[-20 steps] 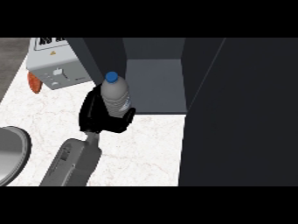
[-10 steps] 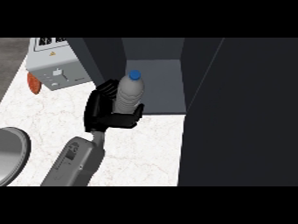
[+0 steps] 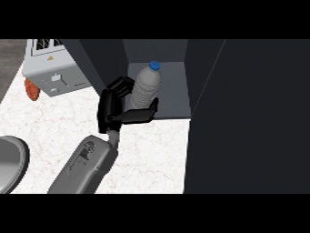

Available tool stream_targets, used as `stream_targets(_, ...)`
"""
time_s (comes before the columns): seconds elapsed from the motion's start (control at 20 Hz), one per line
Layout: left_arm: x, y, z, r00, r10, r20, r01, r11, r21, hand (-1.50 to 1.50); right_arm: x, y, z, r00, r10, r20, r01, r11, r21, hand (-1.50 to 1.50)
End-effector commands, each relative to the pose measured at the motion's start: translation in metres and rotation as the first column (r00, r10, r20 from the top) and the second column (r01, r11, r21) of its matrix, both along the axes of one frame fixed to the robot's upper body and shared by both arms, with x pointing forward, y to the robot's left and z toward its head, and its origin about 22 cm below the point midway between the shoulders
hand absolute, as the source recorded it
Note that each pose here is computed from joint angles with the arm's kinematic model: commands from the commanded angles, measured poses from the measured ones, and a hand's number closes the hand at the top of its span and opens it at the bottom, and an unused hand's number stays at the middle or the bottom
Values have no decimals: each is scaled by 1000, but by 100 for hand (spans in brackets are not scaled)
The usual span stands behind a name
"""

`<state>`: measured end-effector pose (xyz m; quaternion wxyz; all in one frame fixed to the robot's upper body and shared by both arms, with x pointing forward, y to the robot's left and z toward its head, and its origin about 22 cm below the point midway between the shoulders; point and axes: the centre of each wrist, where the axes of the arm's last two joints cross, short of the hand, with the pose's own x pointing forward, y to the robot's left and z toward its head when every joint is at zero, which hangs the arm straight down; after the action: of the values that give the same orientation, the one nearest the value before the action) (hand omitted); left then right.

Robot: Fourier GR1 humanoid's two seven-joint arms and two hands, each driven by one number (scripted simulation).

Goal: Pick up the bottled water, place it into the cabinet and close the cabinet

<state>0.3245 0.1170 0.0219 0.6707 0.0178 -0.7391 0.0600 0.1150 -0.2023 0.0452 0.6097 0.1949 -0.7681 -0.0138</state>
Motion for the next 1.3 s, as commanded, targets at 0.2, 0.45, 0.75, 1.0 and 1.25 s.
stream_targets(0.2,52,-21,42,998,-13,66,1,985,172,150,-5,7,-1,999,29,-16,-29,1000,0,-150)
stream_targets(0.45,60,-3,49,997,33,67,-47,976,212,150,-1,1,2,1000,29,-7,-29,1000,-1,-150)
stream_targets(0.75,57,2,25,990,111,88,-135,926,352,150,3,-2,3,999,37,7,-37,999,-5,-150)
stream_targets(1.0,62,15,22,979,173,110,-204,880,429,150,9,0,-2,999,29,16,-29,1000,-4,-150)
stream_targets(1.25,62,11,10,970,223,100,-244,854,460,-150,5,10,0,998,53,19,-53,998,13,-150)
